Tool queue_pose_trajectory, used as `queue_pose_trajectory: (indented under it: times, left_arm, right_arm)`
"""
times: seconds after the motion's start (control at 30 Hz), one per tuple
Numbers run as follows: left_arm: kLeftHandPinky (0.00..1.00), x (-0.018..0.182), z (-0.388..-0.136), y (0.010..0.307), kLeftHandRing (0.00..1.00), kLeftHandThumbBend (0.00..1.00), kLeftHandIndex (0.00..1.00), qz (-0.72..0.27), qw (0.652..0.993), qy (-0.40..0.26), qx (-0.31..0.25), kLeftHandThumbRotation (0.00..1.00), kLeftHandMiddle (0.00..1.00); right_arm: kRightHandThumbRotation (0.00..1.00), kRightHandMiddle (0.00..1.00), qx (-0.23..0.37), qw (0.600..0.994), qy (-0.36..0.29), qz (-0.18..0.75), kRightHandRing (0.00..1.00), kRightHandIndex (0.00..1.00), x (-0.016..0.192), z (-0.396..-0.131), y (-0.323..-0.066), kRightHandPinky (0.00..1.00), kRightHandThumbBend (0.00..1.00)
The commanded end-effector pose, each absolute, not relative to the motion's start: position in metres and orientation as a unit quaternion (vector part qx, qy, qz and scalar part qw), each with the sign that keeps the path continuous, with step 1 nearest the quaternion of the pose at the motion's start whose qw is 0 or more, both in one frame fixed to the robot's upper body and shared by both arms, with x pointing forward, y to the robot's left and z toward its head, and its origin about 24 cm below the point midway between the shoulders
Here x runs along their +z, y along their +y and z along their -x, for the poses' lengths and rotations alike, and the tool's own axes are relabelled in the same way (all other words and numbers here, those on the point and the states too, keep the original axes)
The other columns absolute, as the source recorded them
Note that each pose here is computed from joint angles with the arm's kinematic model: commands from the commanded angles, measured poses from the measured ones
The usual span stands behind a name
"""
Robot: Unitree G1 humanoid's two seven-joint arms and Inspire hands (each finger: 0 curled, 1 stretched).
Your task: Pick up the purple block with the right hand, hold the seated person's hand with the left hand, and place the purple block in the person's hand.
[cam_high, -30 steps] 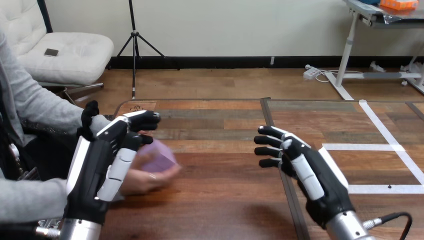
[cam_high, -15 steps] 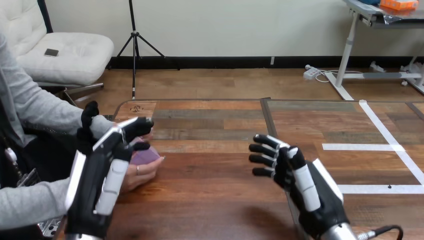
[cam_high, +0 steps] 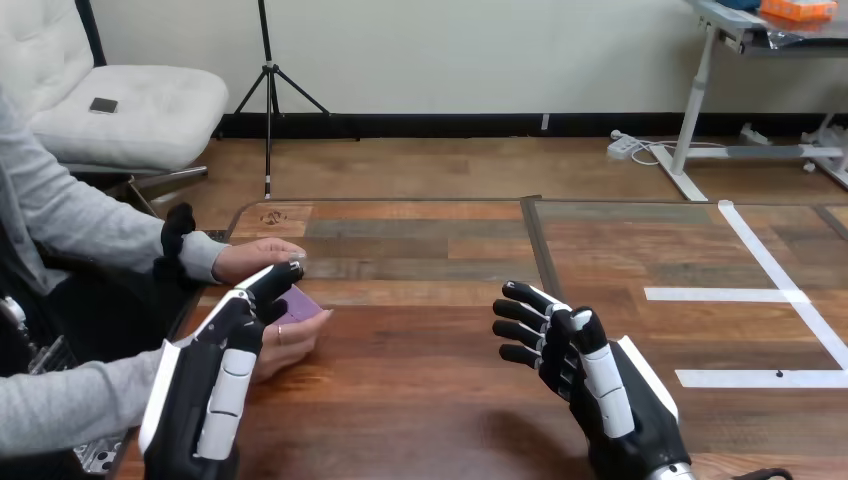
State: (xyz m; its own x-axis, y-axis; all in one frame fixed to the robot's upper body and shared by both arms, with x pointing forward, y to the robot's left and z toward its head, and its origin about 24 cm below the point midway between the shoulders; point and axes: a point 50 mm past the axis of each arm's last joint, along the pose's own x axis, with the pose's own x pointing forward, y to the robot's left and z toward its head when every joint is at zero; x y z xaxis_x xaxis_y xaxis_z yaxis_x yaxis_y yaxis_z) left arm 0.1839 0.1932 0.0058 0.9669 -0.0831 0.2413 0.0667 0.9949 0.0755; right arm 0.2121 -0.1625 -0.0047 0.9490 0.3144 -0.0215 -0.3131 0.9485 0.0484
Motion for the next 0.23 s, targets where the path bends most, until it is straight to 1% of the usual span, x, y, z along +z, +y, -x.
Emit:
queue_pose_trajectory:
  times: [0.0, 0.2]
  left_arm:
    - [0.92, 0.0213, -0.1957, 0.1842, 0.87, 0.72, 0.79, -0.022, 0.985, -0.165, -0.045, 1.0, 0.84]
    - [0.91, 0.0172, -0.1912, 0.1753, 0.86, 0.69, 0.82, 0.0, 0.987, -0.15, -0.056, 1.0, 0.85]
  right_arm:
    - [1.0, 0.88, 0.159, 0.986, -0.037, -0.029, 0.88, 0.88, 0.0111, -0.2242, -0.159, 0.86, 0.86]
    - [1.0, 0.89, 0.156, 0.986, -0.032, -0.04, 0.89, 0.89, 0.0097, -0.2234, -0.1579, 0.87, 0.87]
